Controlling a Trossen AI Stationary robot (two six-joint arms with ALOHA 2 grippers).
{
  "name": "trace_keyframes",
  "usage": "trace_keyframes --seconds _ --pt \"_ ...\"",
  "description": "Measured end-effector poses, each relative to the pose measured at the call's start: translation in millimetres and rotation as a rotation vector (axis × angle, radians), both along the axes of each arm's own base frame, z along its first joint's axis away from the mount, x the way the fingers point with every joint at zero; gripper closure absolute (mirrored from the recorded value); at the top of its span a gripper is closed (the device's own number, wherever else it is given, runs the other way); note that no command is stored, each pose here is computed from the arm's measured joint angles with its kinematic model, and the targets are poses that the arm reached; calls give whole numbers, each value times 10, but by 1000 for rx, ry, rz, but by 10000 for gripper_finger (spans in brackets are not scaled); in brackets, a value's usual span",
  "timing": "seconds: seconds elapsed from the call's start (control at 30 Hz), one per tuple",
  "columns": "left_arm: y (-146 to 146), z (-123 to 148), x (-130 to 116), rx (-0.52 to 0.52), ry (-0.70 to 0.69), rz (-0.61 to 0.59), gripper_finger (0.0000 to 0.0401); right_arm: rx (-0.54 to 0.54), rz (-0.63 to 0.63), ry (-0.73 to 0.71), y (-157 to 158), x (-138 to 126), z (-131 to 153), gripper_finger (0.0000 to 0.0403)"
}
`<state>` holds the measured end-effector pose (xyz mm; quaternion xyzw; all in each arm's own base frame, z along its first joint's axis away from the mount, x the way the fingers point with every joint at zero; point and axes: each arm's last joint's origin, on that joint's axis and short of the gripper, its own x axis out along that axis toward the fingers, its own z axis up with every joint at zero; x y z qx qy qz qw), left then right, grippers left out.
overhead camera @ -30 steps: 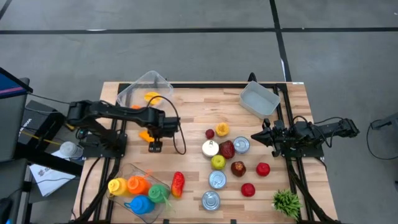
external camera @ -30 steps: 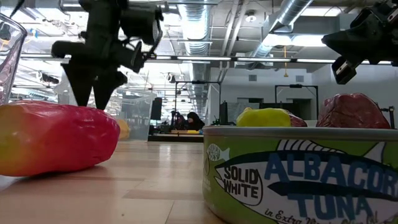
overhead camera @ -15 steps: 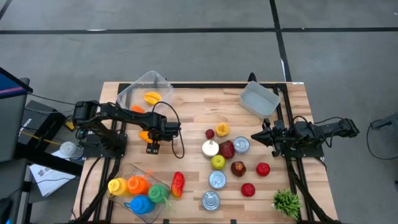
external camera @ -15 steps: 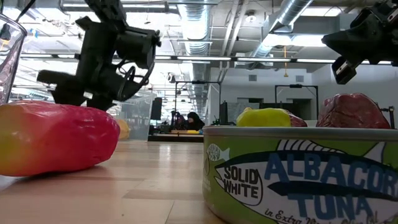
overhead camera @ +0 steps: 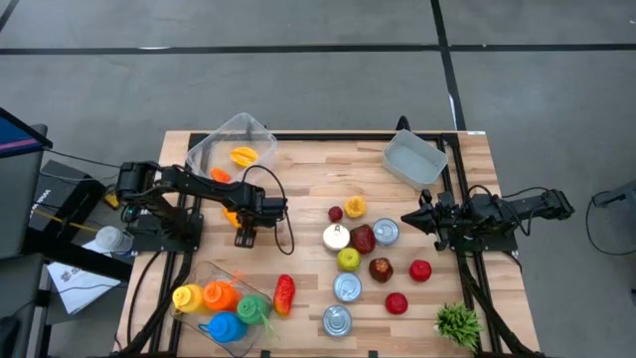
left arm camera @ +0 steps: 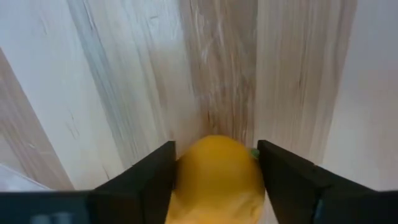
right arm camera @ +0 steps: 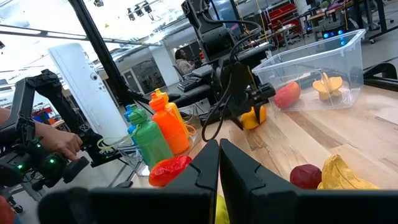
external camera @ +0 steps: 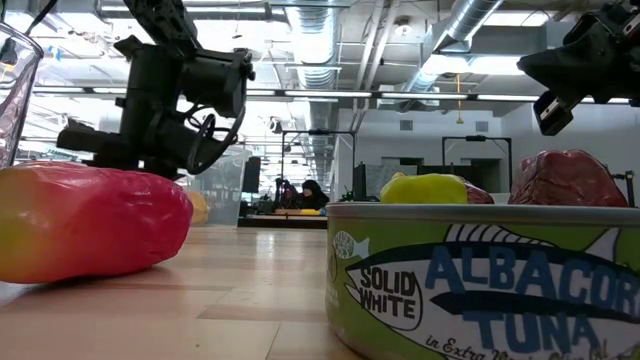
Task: Pick & Place Food Item
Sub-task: Put the mango into the white bin
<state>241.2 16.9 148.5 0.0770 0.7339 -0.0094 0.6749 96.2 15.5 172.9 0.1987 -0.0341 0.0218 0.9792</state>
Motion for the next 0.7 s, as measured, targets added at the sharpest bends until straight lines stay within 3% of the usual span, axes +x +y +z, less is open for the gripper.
trace_keyframes --seconds 0.17,0.43,0.7 --pt "0 0 5 1 -6 7 238 0 0 0 0 0 0 393" --pt "2 25 51 6 -48 101 242 0 0 0 0 0 0 393" --pt "-10 472 412 -92 -234 206 243 0 0 0 0 0 0 393"
